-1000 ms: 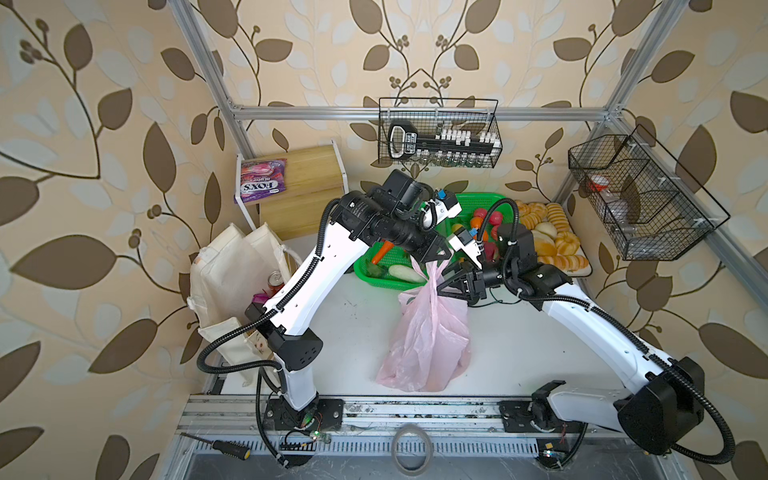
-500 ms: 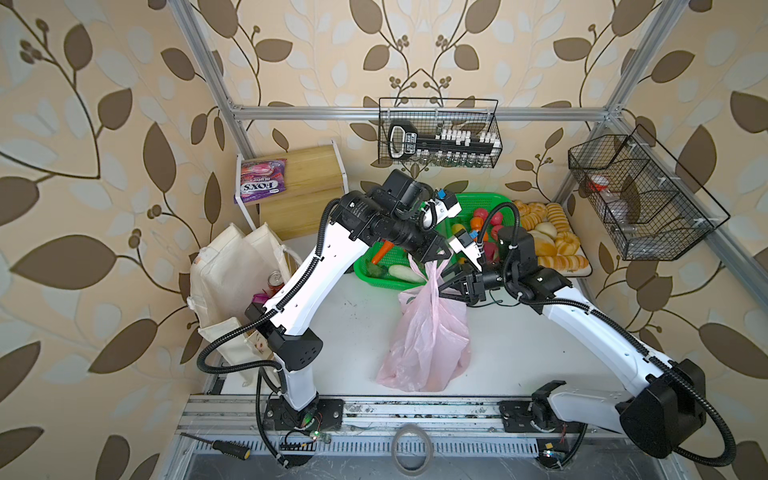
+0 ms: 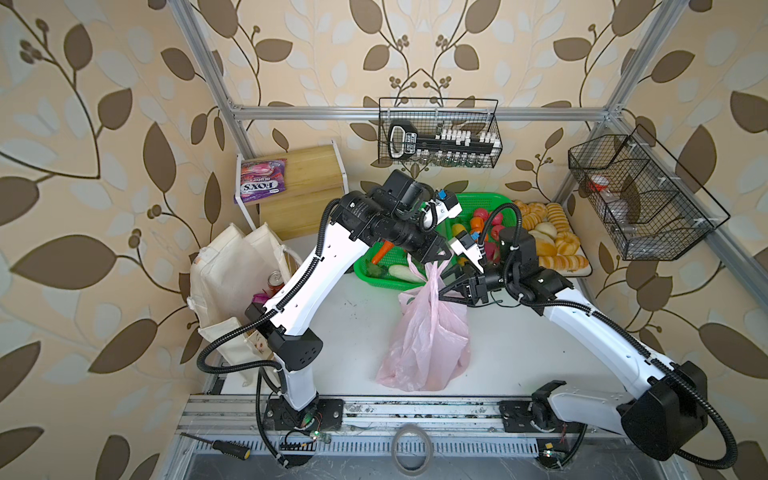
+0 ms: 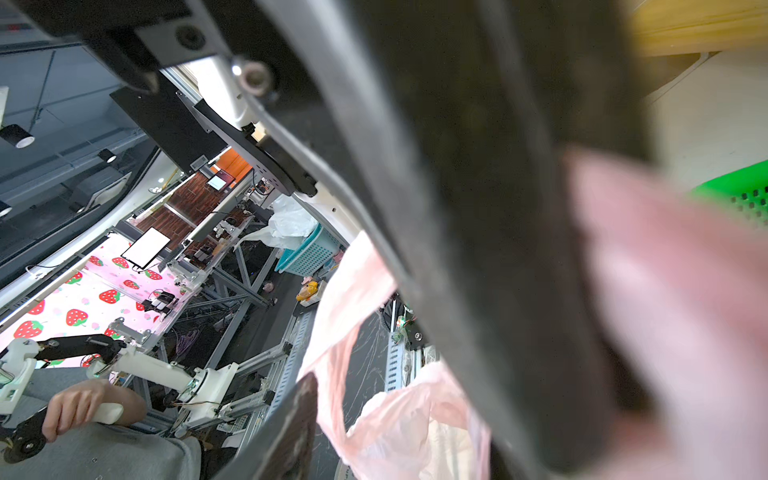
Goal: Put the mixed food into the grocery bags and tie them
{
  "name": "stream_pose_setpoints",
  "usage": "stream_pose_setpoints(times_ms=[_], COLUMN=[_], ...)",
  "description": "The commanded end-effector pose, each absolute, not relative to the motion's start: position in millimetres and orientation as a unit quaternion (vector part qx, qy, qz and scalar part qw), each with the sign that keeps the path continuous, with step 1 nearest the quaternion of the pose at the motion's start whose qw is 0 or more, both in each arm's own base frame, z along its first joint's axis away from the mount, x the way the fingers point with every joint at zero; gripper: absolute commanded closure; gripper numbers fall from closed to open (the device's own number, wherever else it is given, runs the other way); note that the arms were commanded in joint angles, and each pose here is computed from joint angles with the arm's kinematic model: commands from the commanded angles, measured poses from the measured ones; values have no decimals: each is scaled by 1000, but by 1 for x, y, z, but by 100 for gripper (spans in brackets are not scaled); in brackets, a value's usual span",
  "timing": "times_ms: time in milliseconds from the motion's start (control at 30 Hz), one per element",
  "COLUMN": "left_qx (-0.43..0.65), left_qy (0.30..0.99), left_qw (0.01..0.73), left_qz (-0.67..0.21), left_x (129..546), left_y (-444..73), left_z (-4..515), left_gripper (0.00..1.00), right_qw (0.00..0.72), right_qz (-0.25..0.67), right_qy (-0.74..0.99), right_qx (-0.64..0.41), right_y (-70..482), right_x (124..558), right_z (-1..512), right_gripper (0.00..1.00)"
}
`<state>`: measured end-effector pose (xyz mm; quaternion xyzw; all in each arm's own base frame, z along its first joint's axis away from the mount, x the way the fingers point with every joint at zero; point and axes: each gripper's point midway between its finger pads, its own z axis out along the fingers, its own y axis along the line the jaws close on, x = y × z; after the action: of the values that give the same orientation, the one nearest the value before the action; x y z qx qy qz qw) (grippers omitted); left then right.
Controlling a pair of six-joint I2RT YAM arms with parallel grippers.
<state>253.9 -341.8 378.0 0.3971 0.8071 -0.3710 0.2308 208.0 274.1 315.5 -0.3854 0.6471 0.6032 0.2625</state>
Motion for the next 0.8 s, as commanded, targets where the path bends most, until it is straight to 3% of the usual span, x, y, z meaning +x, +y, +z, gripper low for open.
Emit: stream_pose_setpoints(times_ms=[0,367,633,767], left_qx=[416,423,429,427], left_qy=[781,772,762,762], left_qw=[257,250,245,249], left_qz=[-389,-403,-418,-418], left_x=[242,236,231,231], left_y=[-335,-337,-339,-339], left_z=[404,407,411,412], left_gripper=[100,100,100,100], right_qw=[258,266,274,281], right_qz=[612,604,594,596], right_qy=[629,633,648,646], right_qx=[-403,-404,-389,-386], right_y=[272,277,282,284], right_x=[197,201,213,215], right_z=[319,319,311,313], right_gripper=[40,41,54,70])
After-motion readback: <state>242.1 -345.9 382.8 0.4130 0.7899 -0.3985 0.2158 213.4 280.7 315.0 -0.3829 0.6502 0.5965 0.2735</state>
